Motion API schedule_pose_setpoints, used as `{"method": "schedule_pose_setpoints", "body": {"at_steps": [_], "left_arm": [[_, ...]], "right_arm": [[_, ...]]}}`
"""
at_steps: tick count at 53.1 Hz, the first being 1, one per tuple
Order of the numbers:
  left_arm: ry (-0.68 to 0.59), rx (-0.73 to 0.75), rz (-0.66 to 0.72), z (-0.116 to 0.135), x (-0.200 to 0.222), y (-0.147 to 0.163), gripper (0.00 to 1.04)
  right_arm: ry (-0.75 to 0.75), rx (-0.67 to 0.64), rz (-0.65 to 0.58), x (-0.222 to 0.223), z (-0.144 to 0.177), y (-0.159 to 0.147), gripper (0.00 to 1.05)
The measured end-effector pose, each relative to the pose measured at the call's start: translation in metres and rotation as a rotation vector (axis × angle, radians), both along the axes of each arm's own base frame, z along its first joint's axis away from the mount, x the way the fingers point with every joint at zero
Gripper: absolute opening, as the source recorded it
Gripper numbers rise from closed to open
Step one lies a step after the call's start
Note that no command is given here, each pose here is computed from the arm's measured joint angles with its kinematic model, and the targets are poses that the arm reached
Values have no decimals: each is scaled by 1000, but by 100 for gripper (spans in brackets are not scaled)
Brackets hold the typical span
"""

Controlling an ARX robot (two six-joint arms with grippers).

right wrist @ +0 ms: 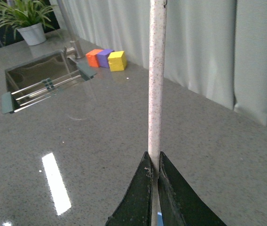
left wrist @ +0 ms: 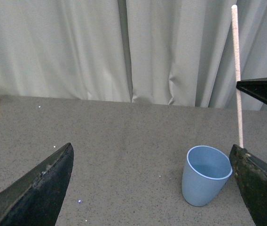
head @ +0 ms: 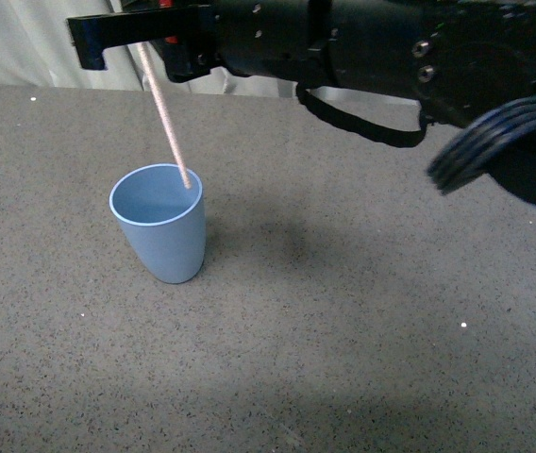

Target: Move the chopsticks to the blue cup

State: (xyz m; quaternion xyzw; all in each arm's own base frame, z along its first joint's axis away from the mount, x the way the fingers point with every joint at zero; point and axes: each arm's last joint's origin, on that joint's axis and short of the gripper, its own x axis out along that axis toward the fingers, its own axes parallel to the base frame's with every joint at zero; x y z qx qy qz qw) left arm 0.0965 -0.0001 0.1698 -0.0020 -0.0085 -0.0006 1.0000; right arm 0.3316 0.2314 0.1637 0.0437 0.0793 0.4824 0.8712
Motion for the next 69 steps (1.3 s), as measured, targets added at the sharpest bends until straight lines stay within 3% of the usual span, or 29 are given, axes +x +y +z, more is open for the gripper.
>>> {"method": "schedule_pose_setpoints", "body": {"at_steps": [13, 34, 40, 49, 55, 61, 69], "left_arm": [[0, 0, 0, 0, 0, 0, 98], [0, 0, 0, 0, 0, 0, 98], [0, 0, 0, 0, 0, 0, 98], [0, 0, 0, 0, 0, 0, 98], [0, 0, 0, 0, 0, 0, 98], [0, 0, 0, 0, 0, 0, 98], [0, 0, 0, 0, 0, 0, 98]], "right_arm": [[29, 19, -3, 25, -21, 24, 1], [93, -31, -12, 26, -62, 28, 1], [93, -31, -15, 26, -63, 26, 19], [97, -24, -32, 21, -59, 13, 56], [93, -23, -41, 18, -54, 6, 72], [85, -27, -128, 14, -44, -12, 96], [83, -59, -329, 10, -28, -47, 95]]}}
